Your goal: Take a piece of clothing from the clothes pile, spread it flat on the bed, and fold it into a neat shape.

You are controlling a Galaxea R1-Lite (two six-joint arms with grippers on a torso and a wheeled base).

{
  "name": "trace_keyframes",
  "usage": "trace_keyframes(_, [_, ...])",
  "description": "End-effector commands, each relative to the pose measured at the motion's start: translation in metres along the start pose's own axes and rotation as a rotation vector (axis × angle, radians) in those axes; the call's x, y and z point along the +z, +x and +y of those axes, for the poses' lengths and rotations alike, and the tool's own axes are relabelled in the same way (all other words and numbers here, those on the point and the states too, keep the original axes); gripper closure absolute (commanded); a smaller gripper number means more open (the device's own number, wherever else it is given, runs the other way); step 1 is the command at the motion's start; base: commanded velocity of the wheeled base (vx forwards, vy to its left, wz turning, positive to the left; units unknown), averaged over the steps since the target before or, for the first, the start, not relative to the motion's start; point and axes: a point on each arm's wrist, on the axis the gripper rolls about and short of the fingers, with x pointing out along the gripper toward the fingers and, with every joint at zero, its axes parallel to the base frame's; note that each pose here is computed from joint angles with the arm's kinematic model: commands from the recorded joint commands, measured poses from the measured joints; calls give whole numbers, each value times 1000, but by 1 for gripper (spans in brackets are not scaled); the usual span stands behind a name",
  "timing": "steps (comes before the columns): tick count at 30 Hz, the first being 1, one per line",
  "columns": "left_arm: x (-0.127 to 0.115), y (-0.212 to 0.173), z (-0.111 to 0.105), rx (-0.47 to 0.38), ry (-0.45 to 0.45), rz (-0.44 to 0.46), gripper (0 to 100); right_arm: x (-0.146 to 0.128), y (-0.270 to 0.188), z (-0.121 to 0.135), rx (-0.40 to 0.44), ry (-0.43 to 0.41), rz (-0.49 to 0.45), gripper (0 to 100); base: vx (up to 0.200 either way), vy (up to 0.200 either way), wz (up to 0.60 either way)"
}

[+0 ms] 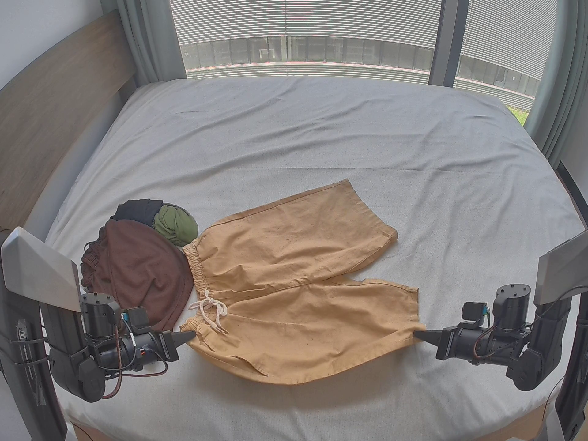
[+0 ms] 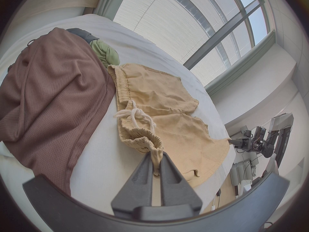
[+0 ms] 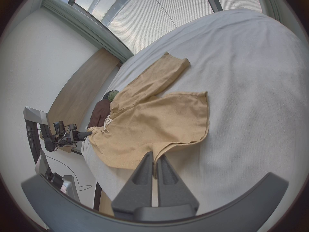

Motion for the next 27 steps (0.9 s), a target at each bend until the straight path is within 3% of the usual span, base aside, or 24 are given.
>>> trace_keyframes(1, [8,1,-2,-7,7,-34,100,12,3,2,16,-25,-56,100,0,0,0])
trace_keyframes(7, [10,2,-2,-10,-11,-45,100,23,8,1,26,-39,-99,100,0,0,0])
trace_keyframes(8, [13,5,-1,9,-9,-66,100,34,10,1,36,-47,-148,100,0,0,0])
trace_keyframes(16, [23,11,0,18,-70,-115,100,57,15,-1,46,-65,-237,100,0,0,0])
trace_keyframes(27, [32,15,-1,8,-124,-154,100,91,21,1,54,-37,-285,100,0,0,0])
